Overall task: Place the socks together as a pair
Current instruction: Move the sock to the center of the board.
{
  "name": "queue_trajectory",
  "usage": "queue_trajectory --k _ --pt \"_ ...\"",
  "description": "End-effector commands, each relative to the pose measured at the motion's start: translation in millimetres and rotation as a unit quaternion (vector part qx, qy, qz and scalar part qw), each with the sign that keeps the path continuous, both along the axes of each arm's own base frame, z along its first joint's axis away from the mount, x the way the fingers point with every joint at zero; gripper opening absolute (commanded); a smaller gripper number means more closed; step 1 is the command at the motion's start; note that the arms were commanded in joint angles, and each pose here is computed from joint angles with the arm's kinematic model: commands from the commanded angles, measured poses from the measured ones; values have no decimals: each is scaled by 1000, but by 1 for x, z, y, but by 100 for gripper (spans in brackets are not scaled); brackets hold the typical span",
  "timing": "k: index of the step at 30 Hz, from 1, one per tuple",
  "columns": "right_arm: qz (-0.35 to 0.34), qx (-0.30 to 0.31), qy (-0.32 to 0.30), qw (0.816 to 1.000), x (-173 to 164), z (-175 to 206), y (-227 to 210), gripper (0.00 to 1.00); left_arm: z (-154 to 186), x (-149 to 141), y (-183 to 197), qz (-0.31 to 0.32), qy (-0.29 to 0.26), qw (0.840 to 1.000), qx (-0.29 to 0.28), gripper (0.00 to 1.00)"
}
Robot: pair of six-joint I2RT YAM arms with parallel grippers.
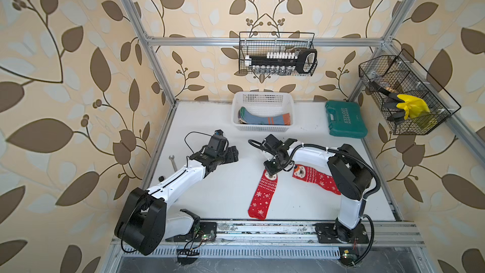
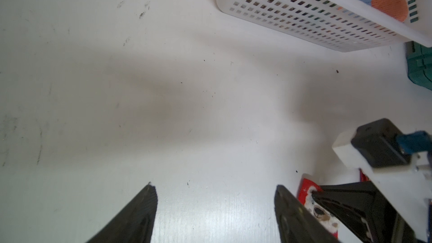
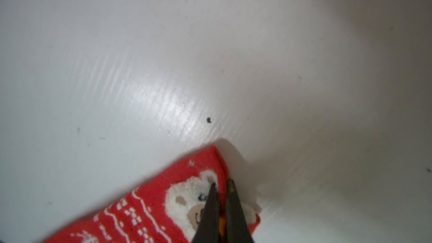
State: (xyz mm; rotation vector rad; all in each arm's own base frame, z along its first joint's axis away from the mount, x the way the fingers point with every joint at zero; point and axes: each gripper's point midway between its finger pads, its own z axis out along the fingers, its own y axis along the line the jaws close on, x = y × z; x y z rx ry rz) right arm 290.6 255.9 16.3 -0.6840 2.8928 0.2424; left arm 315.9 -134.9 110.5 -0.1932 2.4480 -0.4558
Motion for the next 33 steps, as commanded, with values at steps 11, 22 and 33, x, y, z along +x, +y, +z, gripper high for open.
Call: queue_trajectory --k 11,22,33 --pt "-299 172 -42 938 101 27 -95 0 6 4 -4 -2 -8 1000 -1 76" --pt "-414 300 -29 859 137 8 -105 0 -3 7 -10 -10 18 1000 -1 74" --pt "-457 322 -79 825 139 23 -119 9 -7 11 -34 -39 32 999 -15 73"
